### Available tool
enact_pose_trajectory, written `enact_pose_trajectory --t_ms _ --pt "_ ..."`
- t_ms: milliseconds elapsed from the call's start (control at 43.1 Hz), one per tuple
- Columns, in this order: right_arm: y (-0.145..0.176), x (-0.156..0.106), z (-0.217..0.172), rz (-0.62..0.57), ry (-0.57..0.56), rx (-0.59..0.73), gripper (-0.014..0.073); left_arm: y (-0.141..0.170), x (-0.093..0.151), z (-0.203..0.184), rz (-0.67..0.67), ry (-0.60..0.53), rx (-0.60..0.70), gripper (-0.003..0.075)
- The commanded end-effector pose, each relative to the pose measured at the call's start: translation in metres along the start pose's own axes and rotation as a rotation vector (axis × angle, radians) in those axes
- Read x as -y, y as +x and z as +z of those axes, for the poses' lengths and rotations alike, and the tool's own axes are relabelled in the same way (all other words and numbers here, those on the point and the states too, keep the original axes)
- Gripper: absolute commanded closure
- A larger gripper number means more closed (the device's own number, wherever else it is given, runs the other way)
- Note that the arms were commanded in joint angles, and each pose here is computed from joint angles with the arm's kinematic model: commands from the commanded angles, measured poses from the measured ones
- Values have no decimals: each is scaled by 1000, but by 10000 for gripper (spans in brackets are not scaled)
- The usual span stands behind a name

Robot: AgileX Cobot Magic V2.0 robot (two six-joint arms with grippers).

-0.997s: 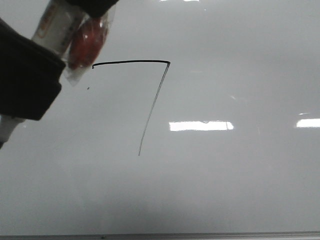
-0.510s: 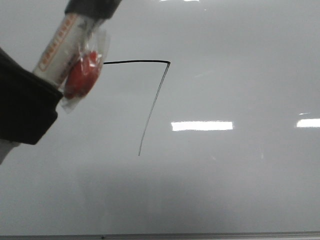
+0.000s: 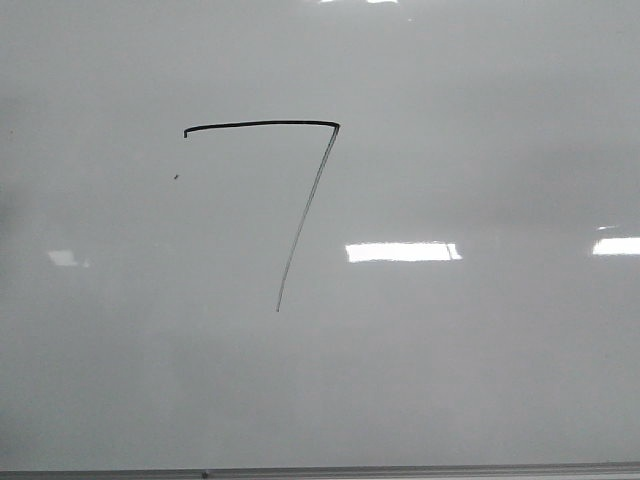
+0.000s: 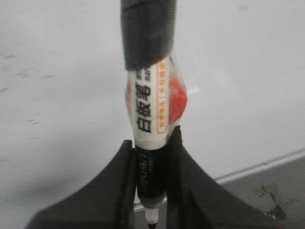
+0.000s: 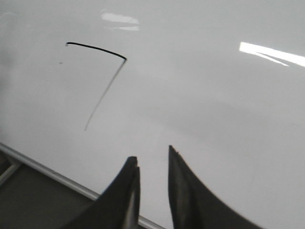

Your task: Write number 7 on whiteboard

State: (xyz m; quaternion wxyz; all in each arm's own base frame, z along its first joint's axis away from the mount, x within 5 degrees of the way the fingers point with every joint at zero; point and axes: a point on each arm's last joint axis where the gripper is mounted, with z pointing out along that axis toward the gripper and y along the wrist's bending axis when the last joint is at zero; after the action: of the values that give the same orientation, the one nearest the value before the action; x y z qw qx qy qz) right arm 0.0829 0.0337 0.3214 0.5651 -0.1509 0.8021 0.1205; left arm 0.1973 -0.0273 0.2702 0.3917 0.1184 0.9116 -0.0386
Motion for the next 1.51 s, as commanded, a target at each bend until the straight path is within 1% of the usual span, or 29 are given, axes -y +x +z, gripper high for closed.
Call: enact_pose_trajectory --t_ms 0,93,139,162,278,348,440,579,672,904,1113,1182,1391,1483 --pt "1 7 -6 23 97 125 538 -10 -25 -8 -107 -104 104 733" --pt "16 8 -4 29 118 138 624 -6 -42 -9 -161 -180 134 733" --pt "21 8 -4 31 124 141 663 -5 -47 -9 -170 -210 166 733" --pt "24 9 -2 33 126 138 666 -5 -48 -7 -173 -220 175 733" --pt "28 9 0 37 130 132 664 -8 -54 1 -174 -255 229 733" --pt "28 10 0 36 133 139 664 -9 -58 9 -175 -267 235 733" --pt "27 10 0 36 135 142 664 -8 -64 27 -181 -278 216 733" --pt "27 10 0 36 135 142 664 -2 -72 59 -193 -277 142 733" --pt "27 10 0 36 135 142 664 -2 -76 73 -197 -275 112 733" --pt "27 10 0 36 135 142 664 -7 -83 92 -199 -281 99 733" --pt "27 10 0 36 135 142 664 -7 -84 96 -201 -279 88 720" --pt "27 10 0 36 135 142 664 -7 -84 96 -201 -278 86 669" --pt "27 10 0 36 135 142 664 -5 -84 96 -203 -272 73 419" --pt "27 10 0 36 135 142 664 -5 -84 96 -203 -272 74 349"
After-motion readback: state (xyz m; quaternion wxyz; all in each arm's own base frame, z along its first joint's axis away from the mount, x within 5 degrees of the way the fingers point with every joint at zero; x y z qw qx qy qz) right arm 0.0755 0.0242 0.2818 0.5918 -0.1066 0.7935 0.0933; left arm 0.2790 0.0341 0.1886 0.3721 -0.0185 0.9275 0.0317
